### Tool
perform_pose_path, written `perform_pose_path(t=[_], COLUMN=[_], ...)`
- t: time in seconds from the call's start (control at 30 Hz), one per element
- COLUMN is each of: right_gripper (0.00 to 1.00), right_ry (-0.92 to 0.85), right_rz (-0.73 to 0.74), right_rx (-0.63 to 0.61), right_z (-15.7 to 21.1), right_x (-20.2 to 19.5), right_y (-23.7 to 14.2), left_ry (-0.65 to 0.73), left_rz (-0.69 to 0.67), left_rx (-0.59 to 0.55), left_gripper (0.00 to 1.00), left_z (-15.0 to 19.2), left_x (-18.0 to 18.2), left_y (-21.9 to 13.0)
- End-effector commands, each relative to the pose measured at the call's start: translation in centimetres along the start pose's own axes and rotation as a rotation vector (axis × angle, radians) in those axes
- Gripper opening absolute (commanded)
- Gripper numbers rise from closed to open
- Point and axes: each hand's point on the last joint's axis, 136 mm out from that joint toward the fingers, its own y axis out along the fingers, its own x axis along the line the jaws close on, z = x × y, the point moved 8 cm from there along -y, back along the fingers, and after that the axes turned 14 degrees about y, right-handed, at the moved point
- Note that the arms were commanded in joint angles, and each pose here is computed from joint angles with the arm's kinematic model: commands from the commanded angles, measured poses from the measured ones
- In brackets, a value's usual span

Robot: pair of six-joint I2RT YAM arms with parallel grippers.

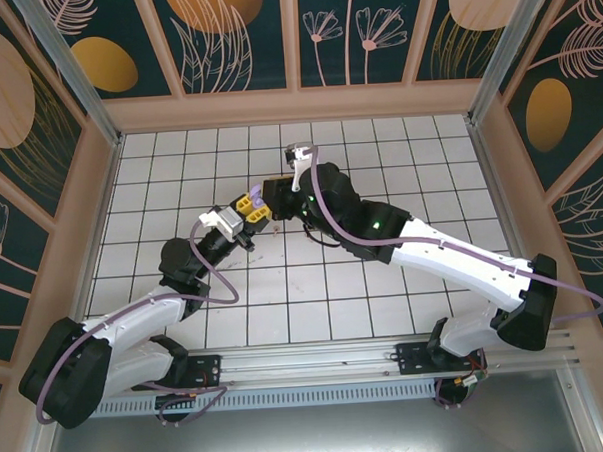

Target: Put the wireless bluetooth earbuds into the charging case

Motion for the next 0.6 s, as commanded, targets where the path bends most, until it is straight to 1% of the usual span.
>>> perform_pose_path(t=[0.0,0.57], right_gripper=[0.15,0.14], right_ry=[0.011,-0.015], right_rz=[-0.011,0.047], right_rx=[0.000,0.011], right_z=[0.7,2.4], right_x=[0.1,-1.5], right_y=[0.6,1.8], left_ry=[0.012,0.004], left_rz=[-0.002,0.000], left_rx=[-0.085,-0.090], left_gripper=[0.00,0.00], left_z=[-2.0,-2.1], left_x=[0.5,0.5], left_y=[0.6,0.6])
